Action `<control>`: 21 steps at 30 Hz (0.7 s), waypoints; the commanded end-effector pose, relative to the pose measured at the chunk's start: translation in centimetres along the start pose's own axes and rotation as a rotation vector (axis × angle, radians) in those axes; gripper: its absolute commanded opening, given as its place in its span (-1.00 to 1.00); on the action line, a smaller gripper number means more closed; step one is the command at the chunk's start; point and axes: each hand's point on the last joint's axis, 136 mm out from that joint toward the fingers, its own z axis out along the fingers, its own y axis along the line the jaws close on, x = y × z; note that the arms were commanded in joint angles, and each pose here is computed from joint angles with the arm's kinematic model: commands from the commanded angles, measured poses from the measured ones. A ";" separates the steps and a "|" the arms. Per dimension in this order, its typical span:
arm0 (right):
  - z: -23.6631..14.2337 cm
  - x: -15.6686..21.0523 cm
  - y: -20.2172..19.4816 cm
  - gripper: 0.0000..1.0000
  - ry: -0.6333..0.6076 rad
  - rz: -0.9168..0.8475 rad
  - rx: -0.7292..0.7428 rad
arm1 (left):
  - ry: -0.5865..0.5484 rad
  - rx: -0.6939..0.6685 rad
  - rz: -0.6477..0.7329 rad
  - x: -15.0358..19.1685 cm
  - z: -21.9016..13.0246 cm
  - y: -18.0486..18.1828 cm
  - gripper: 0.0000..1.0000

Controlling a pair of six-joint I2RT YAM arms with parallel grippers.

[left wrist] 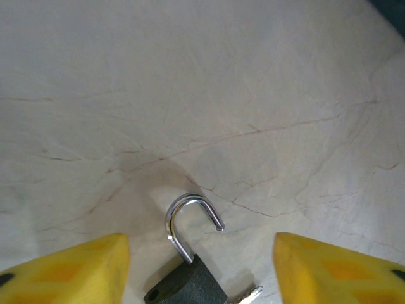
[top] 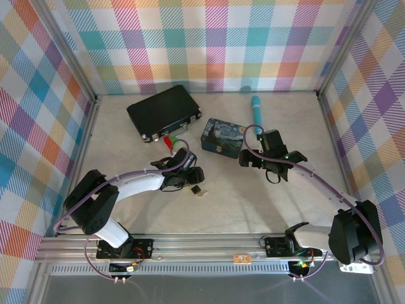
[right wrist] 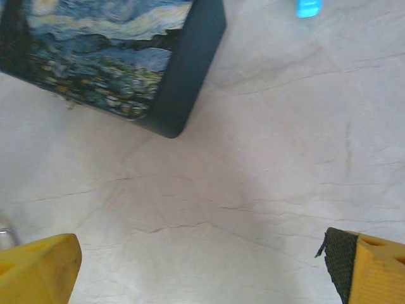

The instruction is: Unlock the padlock with the key

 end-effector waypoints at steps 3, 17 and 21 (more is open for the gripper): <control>0.2 -2.6 -3.6 0.98 -0.119 -0.110 0.155 | -0.223 -0.045 0.049 -5.0 -6.1 0.7 0.48; 4.6 -5.6 -13.3 0.98 -0.342 0.010 0.304 | -0.716 -0.488 0.047 -14.8 -17.9 14.8 0.95; 6.2 -5.8 -13.3 0.98 -0.386 -0.007 0.279 | -0.742 -0.529 -0.120 -15.5 -16.9 19.4 0.94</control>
